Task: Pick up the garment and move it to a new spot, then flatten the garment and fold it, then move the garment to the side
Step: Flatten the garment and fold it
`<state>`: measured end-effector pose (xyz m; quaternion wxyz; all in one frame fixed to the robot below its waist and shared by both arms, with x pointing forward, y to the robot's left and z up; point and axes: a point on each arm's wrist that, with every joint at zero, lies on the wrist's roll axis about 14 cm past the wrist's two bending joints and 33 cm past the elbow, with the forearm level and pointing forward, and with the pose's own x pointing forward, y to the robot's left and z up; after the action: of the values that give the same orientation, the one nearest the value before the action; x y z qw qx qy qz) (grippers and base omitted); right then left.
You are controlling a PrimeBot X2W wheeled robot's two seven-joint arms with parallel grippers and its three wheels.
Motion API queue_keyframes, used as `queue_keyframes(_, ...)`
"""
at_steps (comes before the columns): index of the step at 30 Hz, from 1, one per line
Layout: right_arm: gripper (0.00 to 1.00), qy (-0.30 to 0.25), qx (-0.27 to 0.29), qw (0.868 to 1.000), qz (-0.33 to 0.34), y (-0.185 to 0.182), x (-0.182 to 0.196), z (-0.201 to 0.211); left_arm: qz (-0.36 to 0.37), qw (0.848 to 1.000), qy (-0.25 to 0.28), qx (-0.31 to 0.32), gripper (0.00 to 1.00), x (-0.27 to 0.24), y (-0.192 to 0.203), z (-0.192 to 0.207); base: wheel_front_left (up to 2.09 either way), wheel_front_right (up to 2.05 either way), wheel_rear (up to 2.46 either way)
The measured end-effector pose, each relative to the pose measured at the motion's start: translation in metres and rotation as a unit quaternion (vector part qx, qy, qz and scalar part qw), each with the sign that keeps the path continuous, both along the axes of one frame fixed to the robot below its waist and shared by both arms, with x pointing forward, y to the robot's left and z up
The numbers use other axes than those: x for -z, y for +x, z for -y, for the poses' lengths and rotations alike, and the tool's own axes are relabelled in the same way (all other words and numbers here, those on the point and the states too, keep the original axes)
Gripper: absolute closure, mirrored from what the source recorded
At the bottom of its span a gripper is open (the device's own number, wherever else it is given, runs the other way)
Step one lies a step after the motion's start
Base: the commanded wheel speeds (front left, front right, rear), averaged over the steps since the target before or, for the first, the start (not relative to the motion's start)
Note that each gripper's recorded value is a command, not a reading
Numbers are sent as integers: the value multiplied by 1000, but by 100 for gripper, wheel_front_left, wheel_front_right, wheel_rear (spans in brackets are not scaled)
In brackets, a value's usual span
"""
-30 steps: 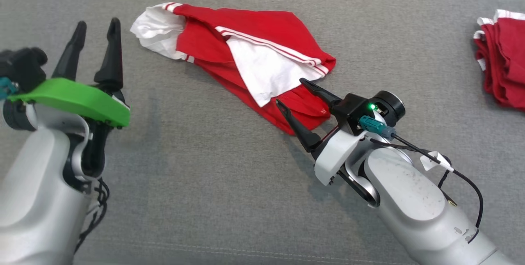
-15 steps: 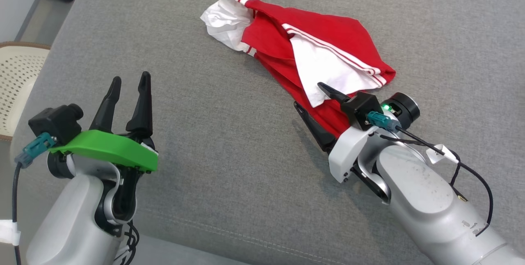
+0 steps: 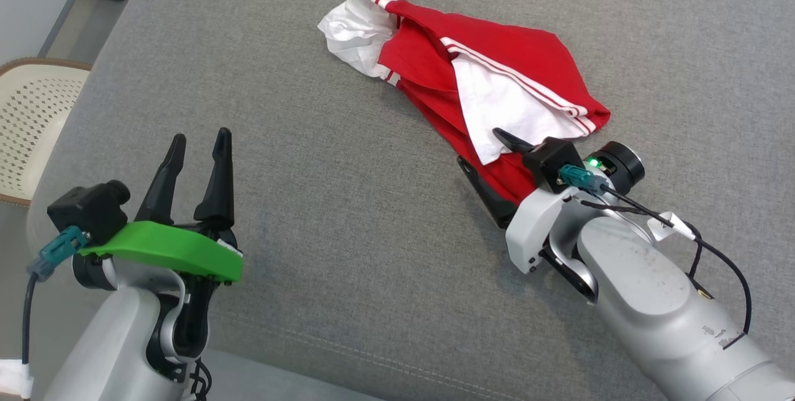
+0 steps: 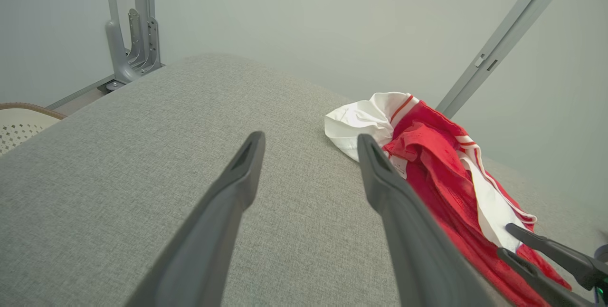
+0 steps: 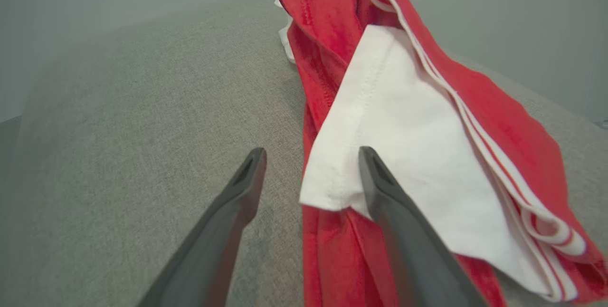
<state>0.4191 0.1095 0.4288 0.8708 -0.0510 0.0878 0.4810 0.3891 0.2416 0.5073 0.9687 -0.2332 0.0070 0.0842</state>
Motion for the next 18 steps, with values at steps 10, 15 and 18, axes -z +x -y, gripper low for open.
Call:
queue_keyframes(10,51,-18,7,1000,2,11,8,8,1,1000,-3,-3,0,2,-4,1,0,0,0)
queue_keyframes(15,100,-22,9,1000,-3,13,13,9,5,1000,-3,-8,0,0,-3,-2,0,0,0)
queue_keyframes(18,100,-21,12,1000,-5,15,13,8,6,1000,-3,-7,0,-1,-3,-2,0,0,0)
